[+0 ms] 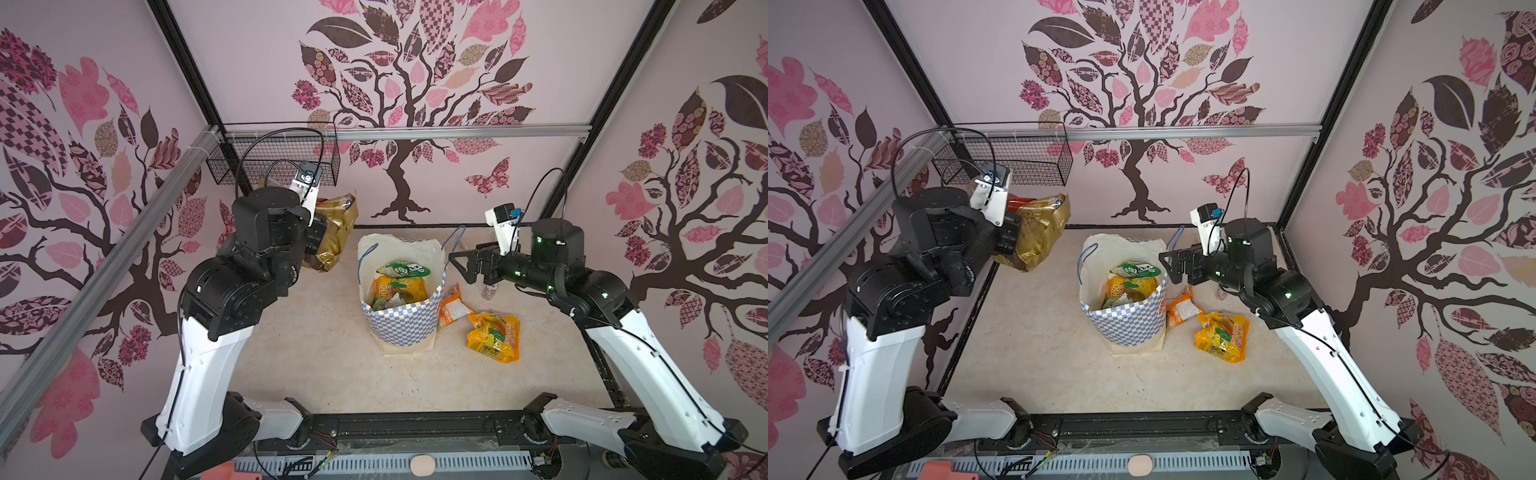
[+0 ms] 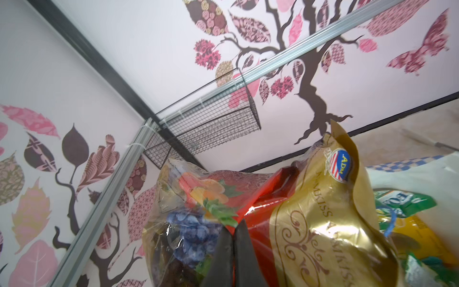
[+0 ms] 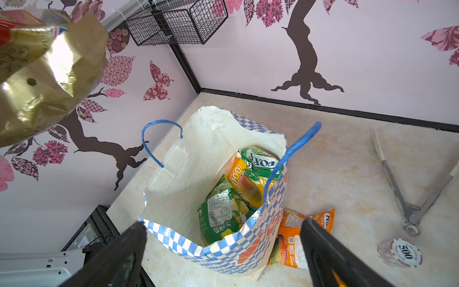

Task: Take the snacks out of the paper bag
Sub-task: Place the snack at the middle-left of the table.

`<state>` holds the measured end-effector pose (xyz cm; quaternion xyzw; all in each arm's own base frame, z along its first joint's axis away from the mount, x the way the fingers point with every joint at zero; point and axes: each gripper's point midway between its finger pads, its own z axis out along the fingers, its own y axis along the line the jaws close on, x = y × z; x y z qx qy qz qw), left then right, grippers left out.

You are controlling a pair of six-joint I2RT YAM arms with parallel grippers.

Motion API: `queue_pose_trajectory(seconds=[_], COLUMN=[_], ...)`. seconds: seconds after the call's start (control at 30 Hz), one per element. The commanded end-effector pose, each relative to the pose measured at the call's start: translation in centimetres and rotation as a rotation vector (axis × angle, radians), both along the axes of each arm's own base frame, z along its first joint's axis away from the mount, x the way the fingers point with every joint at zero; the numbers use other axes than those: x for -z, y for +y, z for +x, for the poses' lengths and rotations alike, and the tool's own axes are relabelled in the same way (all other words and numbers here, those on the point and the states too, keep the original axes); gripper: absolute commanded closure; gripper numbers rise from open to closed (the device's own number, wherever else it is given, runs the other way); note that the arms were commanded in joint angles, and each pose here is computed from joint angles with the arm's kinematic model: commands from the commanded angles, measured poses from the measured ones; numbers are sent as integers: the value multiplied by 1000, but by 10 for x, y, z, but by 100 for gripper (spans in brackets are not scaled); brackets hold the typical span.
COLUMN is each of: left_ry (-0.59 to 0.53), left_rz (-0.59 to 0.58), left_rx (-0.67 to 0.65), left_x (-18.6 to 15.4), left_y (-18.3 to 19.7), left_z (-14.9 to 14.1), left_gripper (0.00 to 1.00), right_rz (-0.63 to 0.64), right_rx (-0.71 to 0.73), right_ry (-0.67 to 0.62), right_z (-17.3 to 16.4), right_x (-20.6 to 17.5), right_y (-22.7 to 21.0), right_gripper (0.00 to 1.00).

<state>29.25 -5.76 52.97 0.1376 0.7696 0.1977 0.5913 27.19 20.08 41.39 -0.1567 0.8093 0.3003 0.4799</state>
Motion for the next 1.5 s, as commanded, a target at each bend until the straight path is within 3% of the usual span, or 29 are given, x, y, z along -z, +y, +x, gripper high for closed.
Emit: queue_pose_trajectory(seconds=[0.0, 0.17, 0.57, 1.17, 1.47], left_ry=[-144, -52, 207, 514, 635], left_rz=[-80, -164, -364, -534, -594], left_rx=[-102, -141, -166, -170, -179], left_x=[-28, 14, 152, 314, 373], left_y=[29, 53, 63, 45, 38], left_z=[1, 21, 71, 109, 112], left_gripper=[100, 100, 100, 100, 100], right_rz=[14, 17, 15, 10, 9], right_rx=[-12, -12, -8, 6, 14], right_ry=[5, 8, 17, 31, 32], right_z=[1, -1, -6, -6, -7], right_x=[0, 0, 2, 10, 11], right_y=[5, 4, 0, -2, -4], right_gripper=[0, 0, 0, 0, 0])
